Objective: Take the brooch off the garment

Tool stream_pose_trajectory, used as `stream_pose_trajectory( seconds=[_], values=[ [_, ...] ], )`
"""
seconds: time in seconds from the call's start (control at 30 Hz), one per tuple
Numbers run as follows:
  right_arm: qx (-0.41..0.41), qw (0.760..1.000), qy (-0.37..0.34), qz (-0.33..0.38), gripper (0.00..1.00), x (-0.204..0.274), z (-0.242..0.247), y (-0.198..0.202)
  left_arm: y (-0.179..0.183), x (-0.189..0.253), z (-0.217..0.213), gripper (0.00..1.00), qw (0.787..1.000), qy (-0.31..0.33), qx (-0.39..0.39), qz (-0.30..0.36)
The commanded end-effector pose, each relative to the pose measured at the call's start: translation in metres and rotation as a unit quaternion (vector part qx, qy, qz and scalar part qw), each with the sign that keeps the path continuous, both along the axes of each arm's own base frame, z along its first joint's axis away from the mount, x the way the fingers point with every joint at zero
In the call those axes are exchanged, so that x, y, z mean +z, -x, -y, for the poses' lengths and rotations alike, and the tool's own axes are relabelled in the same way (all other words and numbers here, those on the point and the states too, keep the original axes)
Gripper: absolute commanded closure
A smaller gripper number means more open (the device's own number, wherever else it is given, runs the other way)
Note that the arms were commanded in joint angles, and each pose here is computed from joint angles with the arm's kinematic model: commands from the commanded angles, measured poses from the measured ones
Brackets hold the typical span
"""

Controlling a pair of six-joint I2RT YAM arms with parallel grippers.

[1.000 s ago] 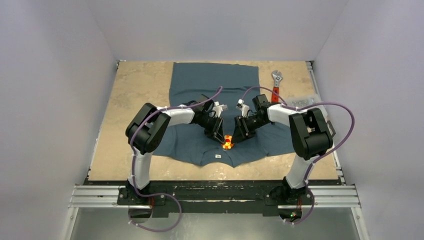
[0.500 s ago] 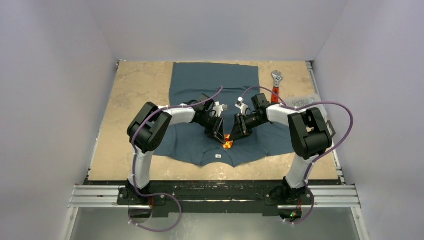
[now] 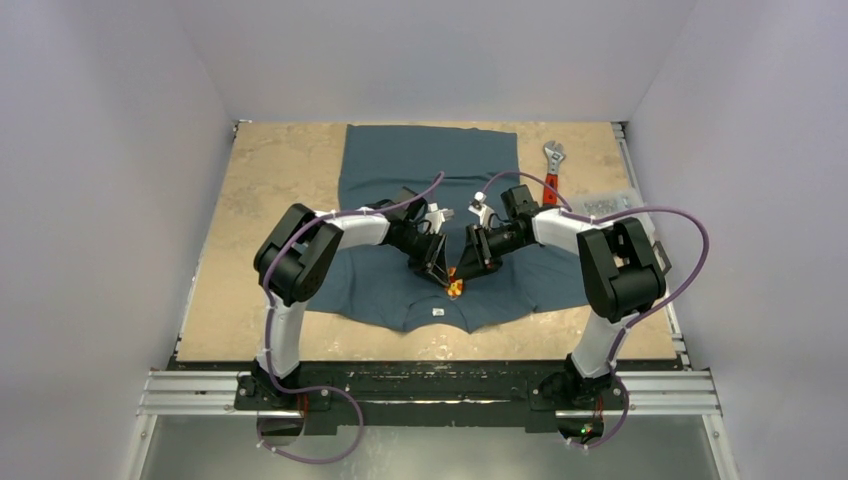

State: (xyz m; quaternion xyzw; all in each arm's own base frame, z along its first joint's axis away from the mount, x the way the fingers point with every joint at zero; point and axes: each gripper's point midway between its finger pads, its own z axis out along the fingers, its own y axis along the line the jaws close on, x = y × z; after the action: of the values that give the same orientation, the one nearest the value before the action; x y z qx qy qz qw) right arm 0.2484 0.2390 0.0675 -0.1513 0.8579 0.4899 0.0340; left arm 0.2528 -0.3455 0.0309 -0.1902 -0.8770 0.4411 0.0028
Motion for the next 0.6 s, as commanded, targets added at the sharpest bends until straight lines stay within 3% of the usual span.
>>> stream_pose_trajectory(
  seconds=[0.0,0.27,0.47,0.57],
  values=[
    [0.014,0.999,-0.036,0.029,0.58,0.027,-0.014,-0.003,-0.007,0.005,0.007,0.77,1.000,0.025,-0.004,0.008],
    [0.001,0.999,-0.007,0.034,0.70,0.018,-0.012,-0.009,-0.010,0.001,-0.001,0.77,1.000,0.027,0.006,-0.002],
    [-0.009,0.999,-0.011,0.029,0.99,0.021,-0.016,-0.014,-0.012,0.004,-0.004,0.77,0.999,0.032,0.009,0.001],
    [-0.013,0.999,-0.021,0.020,1.00,0.024,-0.020,-0.015,-0.013,0.009,-0.006,0.73,0.999,0.036,0.012,0.002]
  ],
)
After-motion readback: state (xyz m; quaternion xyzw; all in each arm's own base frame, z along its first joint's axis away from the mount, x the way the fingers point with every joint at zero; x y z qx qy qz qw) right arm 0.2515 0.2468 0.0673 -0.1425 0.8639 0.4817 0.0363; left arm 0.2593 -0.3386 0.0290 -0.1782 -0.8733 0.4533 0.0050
